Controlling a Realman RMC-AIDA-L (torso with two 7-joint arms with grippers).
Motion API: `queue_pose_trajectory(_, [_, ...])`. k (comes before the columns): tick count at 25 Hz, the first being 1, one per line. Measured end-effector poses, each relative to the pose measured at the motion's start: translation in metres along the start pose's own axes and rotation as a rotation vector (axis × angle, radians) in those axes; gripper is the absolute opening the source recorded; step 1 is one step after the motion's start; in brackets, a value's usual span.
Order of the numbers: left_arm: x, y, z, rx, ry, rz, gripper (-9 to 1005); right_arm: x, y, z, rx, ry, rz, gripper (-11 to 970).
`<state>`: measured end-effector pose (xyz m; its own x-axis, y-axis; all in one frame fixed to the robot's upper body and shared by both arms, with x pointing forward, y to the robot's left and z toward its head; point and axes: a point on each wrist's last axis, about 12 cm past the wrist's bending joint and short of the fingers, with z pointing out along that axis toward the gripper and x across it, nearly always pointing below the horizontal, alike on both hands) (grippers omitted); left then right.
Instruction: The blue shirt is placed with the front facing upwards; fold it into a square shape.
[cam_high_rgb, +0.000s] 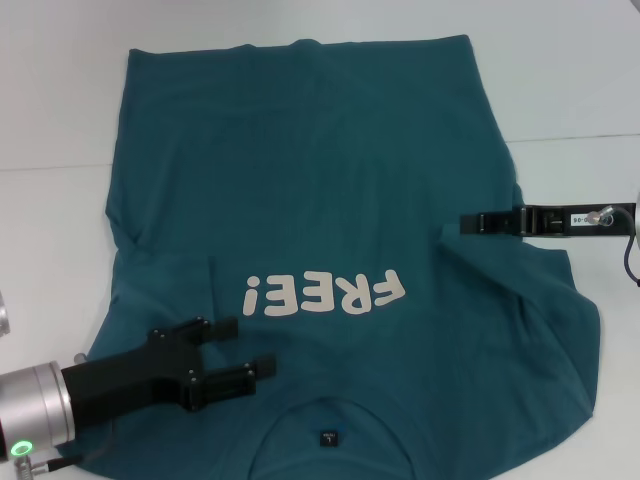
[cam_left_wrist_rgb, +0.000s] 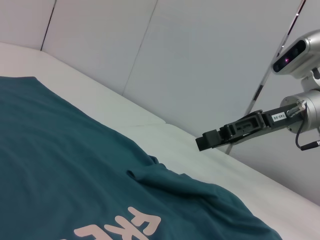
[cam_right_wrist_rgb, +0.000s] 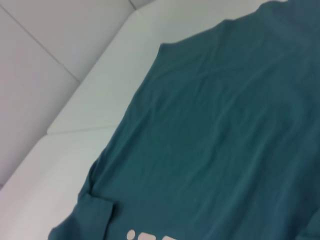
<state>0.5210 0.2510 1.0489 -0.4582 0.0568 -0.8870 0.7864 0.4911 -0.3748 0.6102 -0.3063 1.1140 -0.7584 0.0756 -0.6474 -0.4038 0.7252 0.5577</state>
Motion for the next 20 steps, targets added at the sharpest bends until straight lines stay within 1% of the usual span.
queue_pose_trajectory(4, [0.000, 0.000, 0.000, 0.001, 0.000, 0.001, 877, 0.001, -0.004, -0.003, 0.016, -0.012, 0.009, 383])
queue_pose_trajectory(7, [0.000, 0.000, 0.000, 0.001, 0.000, 0.001, 877, 0.002, -0.011, -0.011, 0.048, -0.030, 0.042, 517])
queue_pose_trajectory(12, [0.000, 0.000, 0.000, 0.001, 0.000, -0.001, 877, 0.017, -0.026, -0.025, 0.096, -0.038, 0.122, 651])
queue_pose_trajectory(16, [0.000, 0.000, 0.000, 0.001, 0.004, -0.010, 877, 0.036, -0.038, -0.042, 0.109, -0.066, 0.207, 758])
queue_pose_trajectory(20, [0.000, 0.000, 0.000, 0.002, 0.008, -0.009, 877, 0.058, -0.047, -0.058, 0.113, -0.100, 0.289, 804])
